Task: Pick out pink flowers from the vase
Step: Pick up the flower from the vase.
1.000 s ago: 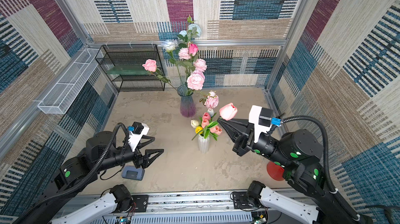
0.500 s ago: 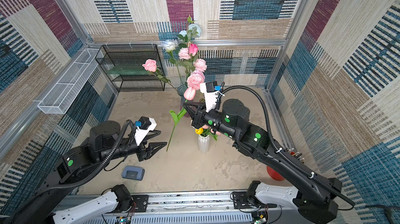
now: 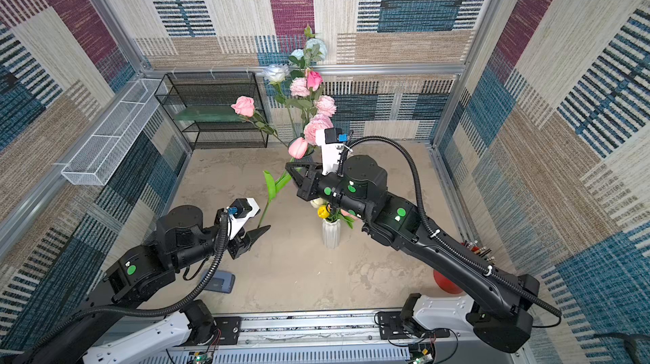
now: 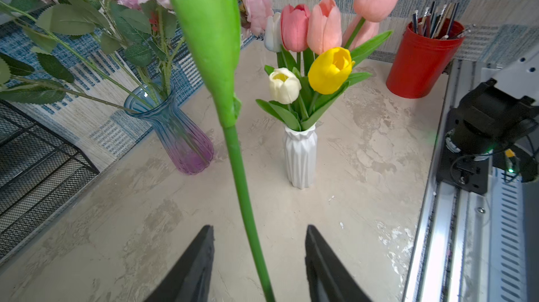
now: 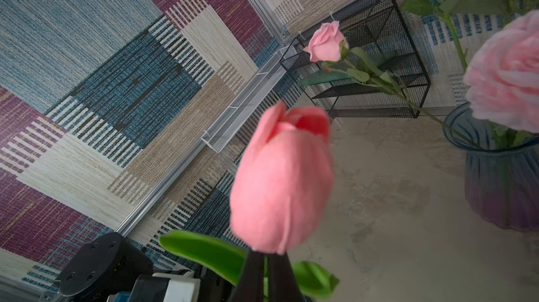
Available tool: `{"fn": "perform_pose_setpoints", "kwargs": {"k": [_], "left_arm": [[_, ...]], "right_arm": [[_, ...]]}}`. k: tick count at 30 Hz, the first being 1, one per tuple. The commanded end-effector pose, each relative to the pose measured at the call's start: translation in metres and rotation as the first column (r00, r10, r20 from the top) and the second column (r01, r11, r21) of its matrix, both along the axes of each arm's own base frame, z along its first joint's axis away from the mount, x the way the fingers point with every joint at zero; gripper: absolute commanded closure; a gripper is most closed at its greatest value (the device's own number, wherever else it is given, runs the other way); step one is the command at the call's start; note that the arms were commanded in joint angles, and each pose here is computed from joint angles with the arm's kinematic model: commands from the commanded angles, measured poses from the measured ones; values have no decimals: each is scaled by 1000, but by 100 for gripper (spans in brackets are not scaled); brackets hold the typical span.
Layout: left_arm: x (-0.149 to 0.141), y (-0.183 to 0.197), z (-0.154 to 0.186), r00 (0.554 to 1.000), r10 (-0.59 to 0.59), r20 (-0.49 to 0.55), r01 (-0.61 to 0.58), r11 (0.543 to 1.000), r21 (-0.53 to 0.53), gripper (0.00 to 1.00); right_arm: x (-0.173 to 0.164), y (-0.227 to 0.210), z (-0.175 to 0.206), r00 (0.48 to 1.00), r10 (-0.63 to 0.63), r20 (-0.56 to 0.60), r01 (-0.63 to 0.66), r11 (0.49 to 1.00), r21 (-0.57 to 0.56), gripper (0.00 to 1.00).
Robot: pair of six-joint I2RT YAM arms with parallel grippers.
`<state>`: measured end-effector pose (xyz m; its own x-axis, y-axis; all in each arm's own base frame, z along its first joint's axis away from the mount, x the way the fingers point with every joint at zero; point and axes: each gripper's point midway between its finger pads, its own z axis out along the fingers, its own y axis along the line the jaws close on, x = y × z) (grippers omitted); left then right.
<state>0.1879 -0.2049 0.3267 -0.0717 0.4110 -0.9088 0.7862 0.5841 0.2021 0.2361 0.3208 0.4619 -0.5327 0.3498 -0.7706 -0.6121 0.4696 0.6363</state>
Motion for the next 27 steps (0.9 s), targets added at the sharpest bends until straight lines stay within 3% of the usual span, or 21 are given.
{"fn": "perform_pose_setpoints", "kwargs": {"k": [1,9,14,20,27], "left_arm": [[7,0,10,999,26,48,-24,999,-29,57],[3,-5,4,1000,1,7,-1,999,-51,99],[-1,-9,2,1000,-19,-20,18,996,-83,100],[2,-7,-10,993,36,-109,-51,989,-137,100],[1,1,-40,949,116,-294,-192,951,-244,100]], "right_arm": [[-1,0,11,1000,3,14,-4,999,49,100],[0,-2,10,1000,-5,9,5,999,51,100],[0,-3,8,1000,-10,12,10,999,45,99],[-5,-19,23,995,-38,90,35,999,42,62],[-29,-54,30,976,-53,211,43,998,52,52]]}}
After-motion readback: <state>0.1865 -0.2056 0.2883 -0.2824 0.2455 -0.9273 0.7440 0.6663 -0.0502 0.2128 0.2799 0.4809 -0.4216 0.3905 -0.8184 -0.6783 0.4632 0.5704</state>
